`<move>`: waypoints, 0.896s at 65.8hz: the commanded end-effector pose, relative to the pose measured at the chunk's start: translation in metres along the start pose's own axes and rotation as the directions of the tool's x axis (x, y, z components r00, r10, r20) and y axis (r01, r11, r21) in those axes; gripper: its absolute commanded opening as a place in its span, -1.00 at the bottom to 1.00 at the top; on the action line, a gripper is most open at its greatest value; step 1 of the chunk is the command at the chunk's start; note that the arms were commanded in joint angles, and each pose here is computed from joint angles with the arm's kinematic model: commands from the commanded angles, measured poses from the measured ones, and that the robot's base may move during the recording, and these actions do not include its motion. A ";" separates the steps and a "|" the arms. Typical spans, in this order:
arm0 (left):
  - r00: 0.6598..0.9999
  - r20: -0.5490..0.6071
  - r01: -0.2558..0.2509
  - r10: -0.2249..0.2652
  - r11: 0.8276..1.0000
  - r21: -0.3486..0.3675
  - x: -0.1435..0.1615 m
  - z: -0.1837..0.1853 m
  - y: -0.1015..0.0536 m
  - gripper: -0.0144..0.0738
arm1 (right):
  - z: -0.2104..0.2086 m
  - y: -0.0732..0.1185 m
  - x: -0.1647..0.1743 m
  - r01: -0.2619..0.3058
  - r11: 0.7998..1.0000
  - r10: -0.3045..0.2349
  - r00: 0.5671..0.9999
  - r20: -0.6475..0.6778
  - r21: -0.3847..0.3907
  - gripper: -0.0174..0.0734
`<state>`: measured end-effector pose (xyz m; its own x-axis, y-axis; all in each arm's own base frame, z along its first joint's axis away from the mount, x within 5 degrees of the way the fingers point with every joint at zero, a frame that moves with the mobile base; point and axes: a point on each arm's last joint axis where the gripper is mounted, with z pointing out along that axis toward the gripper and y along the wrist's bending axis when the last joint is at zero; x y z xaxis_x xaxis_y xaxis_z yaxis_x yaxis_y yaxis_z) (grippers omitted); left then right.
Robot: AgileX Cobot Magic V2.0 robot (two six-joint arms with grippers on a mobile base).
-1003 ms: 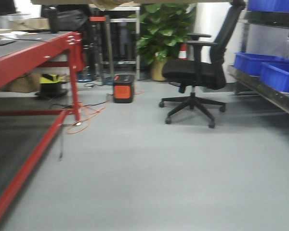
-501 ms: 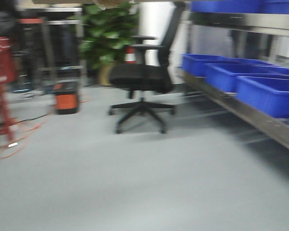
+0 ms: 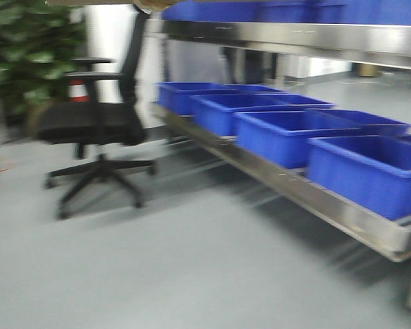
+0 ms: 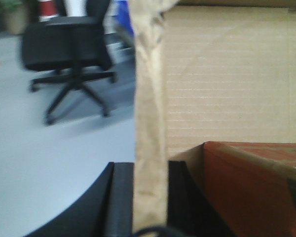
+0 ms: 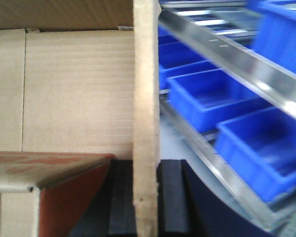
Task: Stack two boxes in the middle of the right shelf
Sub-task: 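Drive the base to the steel shelf holding the boxes aloft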
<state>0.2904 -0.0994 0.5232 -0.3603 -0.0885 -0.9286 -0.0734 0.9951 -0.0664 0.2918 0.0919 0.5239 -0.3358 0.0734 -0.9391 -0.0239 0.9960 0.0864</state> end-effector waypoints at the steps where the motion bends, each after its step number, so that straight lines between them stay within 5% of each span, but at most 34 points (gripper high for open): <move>1: 0.998 0.066 -0.005 0.006 1.000 -0.014 -0.010 -0.009 0.006 -0.93 | -0.012 -0.005 -0.012 0.014 1.000 -0.015 0.996 0.089 0.007 -0.95; 59: 0.997 0.075 -0.014 0.016 1.000 -0.028 -0.010 -0.010 0.008 -0.93 | -0.012 -0.005 -0.012 0.014 1.000 -0.015 0.996 0.089 0.007 -0.95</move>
<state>0.2905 -0.0992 0.5234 -0.3588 -0.0866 -0.9294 -0.0753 0.9951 -0.0636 0.2918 0.0919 0.5239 -0.3355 0.0734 -0.9392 -0.0240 0.9960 0.0864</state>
